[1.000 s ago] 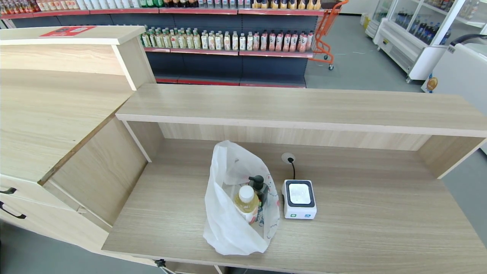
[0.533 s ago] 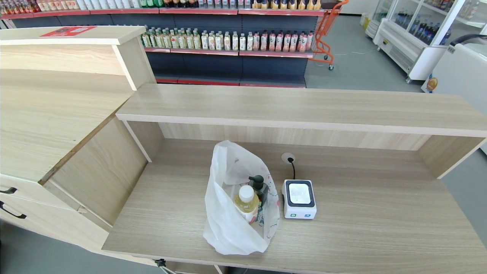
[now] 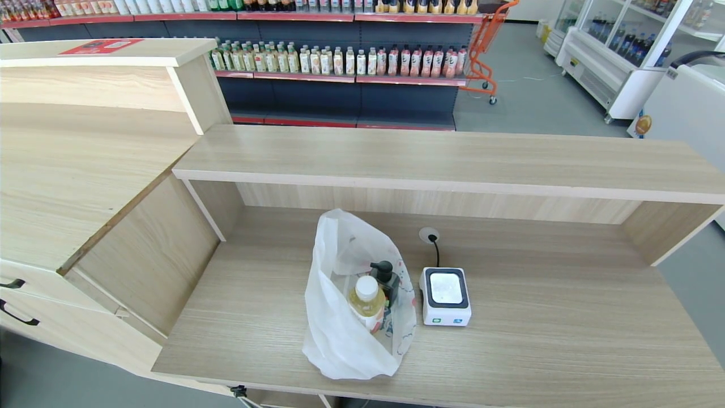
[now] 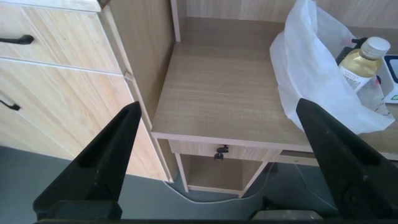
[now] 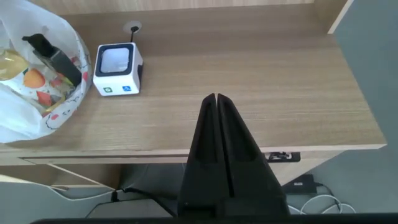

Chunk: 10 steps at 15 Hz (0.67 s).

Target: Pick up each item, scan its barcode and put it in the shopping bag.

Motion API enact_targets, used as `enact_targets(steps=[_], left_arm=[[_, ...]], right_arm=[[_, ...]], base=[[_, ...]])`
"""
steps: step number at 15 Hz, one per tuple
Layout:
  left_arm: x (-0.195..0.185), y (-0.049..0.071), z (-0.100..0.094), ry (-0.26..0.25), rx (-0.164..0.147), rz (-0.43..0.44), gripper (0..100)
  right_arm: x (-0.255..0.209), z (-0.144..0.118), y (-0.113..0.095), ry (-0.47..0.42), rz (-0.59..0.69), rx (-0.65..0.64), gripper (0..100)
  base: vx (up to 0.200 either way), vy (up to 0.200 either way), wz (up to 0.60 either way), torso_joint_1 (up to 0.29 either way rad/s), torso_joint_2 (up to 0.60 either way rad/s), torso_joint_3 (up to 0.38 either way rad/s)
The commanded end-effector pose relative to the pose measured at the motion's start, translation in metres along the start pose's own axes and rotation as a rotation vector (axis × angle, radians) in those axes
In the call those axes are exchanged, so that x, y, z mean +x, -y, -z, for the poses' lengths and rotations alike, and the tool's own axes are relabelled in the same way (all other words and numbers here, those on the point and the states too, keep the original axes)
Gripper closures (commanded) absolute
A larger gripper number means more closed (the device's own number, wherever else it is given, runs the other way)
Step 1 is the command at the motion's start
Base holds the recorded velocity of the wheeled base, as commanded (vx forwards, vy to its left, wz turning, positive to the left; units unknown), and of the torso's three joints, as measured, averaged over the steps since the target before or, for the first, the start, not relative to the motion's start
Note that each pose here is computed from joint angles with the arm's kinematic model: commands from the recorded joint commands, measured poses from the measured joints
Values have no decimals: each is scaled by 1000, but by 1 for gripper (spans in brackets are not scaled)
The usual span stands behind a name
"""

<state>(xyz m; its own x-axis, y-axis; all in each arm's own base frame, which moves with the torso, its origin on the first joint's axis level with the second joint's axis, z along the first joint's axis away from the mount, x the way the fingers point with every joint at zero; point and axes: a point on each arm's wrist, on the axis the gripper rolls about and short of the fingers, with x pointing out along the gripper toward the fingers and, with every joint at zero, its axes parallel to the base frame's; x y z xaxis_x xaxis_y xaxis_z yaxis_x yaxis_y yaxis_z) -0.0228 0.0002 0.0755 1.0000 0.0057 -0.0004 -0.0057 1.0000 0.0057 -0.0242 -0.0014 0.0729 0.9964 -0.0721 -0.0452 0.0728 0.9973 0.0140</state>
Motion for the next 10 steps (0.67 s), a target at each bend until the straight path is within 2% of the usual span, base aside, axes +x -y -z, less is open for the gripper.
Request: enact_targets(steps=[1,3,10], left_arm=[[0,0,0,0,0,-2,0],[0,0,0,-1,0,0,0],[0,0,0,0,3,0,0]], right_arm=[[0,0,0,-5,0,0,100],[0,0,0,-5,0,1,100],[0,0,0,-5,2,1,100]], base=[[0,0,0,0,0,0],[0,0,0,0,0,0],[0,-200,0,2,4,2]])
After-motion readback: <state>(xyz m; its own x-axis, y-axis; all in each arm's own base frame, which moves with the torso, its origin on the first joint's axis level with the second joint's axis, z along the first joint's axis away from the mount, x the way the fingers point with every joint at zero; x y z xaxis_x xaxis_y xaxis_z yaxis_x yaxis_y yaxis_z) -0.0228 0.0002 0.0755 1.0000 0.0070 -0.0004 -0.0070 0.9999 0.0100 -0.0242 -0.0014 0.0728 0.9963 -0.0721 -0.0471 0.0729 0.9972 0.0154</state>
